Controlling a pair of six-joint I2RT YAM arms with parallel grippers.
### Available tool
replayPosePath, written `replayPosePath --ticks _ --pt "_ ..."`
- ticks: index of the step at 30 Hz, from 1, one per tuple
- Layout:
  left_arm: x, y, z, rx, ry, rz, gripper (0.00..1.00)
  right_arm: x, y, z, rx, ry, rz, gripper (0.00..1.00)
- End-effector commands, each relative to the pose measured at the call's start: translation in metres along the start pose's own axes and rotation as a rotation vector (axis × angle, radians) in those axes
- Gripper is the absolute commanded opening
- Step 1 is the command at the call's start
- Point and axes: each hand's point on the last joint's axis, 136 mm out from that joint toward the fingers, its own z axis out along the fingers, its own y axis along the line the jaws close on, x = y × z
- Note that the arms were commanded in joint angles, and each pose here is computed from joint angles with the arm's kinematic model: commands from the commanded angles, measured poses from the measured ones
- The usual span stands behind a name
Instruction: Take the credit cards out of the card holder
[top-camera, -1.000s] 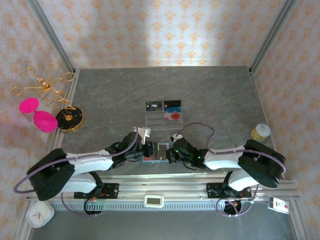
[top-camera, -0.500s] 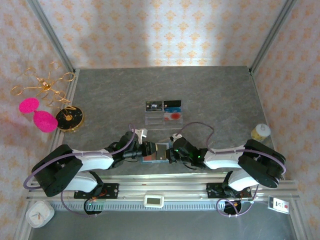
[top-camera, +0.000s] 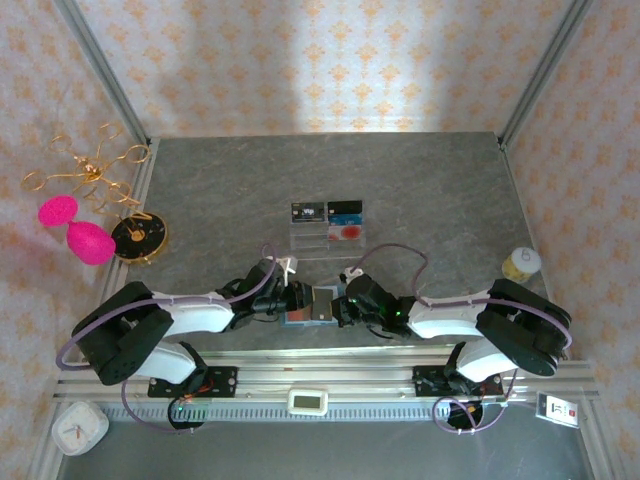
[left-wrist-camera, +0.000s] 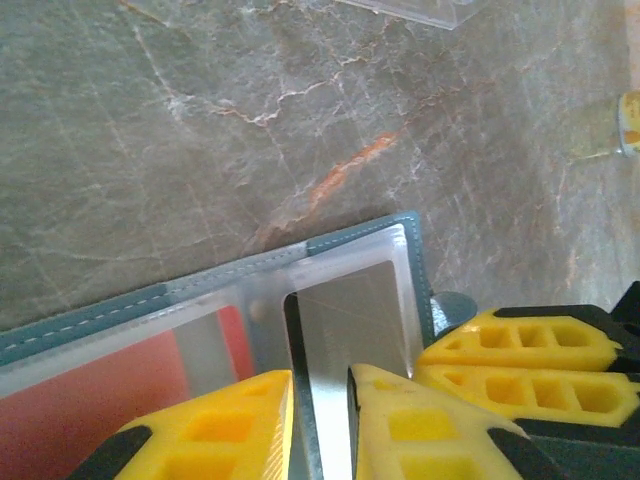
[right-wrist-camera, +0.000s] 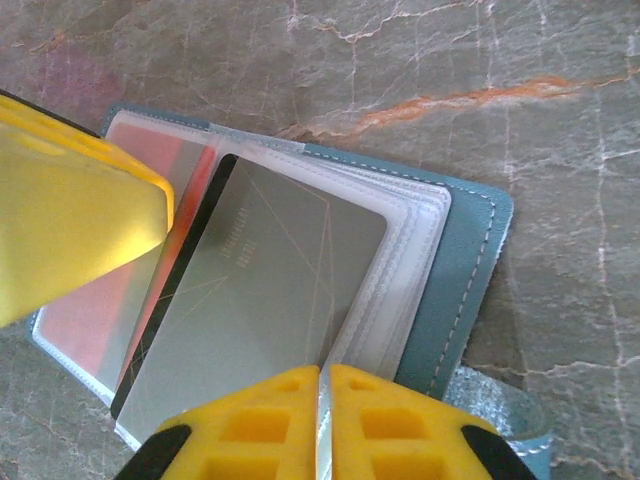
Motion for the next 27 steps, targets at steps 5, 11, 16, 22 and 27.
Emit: replayPosePath --ticks 5,11,16,22,27 --pt "0.002 0.013 -0.001 -0.090 0.000 0.039 0.27 -0.007 0.009 0.005 -0.026 -0.002 -0.030 0.08" --pt "0.007 0.009 0.003 -0.062 0.011 0.037 0.24 -0.007 0.013 0.009 -0.042 0.009 -0.034 0.08" --pt "0.008 0.007 0.001 -0.048 0.010 0.033 0.17 -0.007 0.015 0.010 -0.053 0.013 -0.030 0.06" --pt "0.008 0.009 -0.003 -0.047 -0.012 0.019 0.00 -0.006 0.012 0.010 -0.039 0.009 -0.017 0.05" --pt "0.003 0.006 -0.008 -0.028 -0.041 0.014 0.00 -0.004 0.007 0.011 -0.023 0.008 0.003 0.04"
